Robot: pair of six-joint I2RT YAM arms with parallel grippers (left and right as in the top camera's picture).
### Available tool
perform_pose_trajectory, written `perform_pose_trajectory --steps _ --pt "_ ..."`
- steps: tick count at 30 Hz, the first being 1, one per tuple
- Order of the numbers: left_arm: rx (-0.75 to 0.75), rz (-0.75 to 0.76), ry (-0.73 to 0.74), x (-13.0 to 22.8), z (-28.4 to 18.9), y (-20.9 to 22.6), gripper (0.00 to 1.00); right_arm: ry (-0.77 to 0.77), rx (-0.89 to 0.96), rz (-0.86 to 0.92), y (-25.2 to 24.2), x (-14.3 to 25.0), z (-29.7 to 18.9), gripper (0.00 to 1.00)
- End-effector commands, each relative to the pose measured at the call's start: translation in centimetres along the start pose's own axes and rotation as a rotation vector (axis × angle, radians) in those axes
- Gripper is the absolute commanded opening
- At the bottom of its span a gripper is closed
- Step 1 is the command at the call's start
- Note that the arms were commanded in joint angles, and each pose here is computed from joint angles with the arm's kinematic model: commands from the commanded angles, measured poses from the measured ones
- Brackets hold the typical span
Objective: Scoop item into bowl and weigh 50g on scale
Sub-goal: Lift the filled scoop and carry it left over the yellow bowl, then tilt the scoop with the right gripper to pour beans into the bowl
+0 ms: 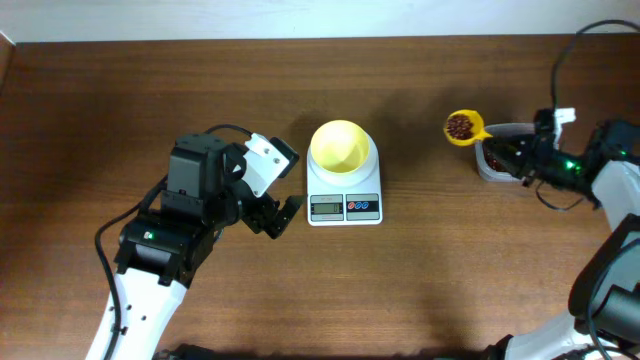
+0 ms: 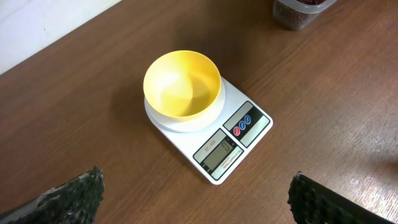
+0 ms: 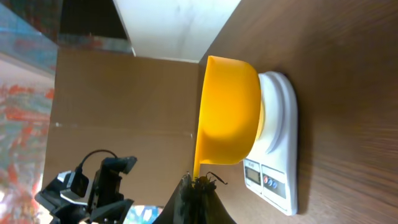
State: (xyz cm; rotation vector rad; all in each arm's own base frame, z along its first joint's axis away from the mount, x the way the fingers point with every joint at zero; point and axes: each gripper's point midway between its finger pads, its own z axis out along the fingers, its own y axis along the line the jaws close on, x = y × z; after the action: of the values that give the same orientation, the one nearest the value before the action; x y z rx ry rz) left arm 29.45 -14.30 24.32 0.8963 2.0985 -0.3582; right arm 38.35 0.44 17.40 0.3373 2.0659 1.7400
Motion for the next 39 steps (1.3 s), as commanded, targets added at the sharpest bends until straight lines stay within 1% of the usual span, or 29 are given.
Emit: perform_pose_trajectory --steps 1,8,15,21,24,27,30,31,32,35,36,37,39 --pt "0.01 0.015 -0.007 0.0 -0.1 -0.2 0.99 0.068 -0.05 -0.005 0.8 1.3 2.1 0.05" --pt "0.01 0.015 -0.007 0.0 -0.1 -0.2 0.99 0.197 -0.066 -0.022 1.7 4.0 6.3 0.05" --pt "0.01 0.015 -0.007 0.0 -0.1 -0.2 0.99 0.245 -0.023 -0.034 2.0 4.0 9.7 0.05" --pt "0.01 0.014 -0.007 0.0 -0.1 -0.2 0.99 0.311 -0.003 -0.075 2.7 5.7 13.6 0.05" --pt "0.01 0.015 -0.007 0.0 -0.1 -0.2 0.99 0.31 0.056 -0.088 2.1 6.2 15.0 0.04" --pt "0.01 0.015 -0.007 0.0 -0.1 -0.2 0.99 0.316 0.063 -0.12 2.2 6.6 15.8 0.05" --pt "0.01 0.014 -0.007 0.0 -0.1 -0.2 0.99 0.285 0.134 -0.142 1.1 6.2 16.4 0.05" --pt "0.01 0.014 -0.007 0.0 -0.1 -0.2 0.99 0.277 0.143 -0.164 1.0 6.1 16.6 0.06" --pt "0.01 0.015 -0.007 0.0 -0.1 -0.2 0.99 0.272 0.148 -0.186 1.0 6.0 16.9 0.1" --pt "0.01 0.015 -0.007 0.0 -0.1 -0.2 0.99 0.259 0.158 -0.263 1.0 5.9 17.8 0.1" --pt "0.01 0.015 -0.007 0.0 -0.1 -0.2 0.99 0.257 0.163 -0.274 1.0 5.9 18.0 0.09" --pt "0.01 0.014 -0.007 0.0 -0.1 -0.2 0.99 0.258 0.167 -0.282 1.0 6.0 18.2 0.06" --pt "0.01 0.015 -0.007 0.0 -0.1 -0.2 0.99 0.269 0.17 -0.342 1.0 6.4 18.7 0.04"
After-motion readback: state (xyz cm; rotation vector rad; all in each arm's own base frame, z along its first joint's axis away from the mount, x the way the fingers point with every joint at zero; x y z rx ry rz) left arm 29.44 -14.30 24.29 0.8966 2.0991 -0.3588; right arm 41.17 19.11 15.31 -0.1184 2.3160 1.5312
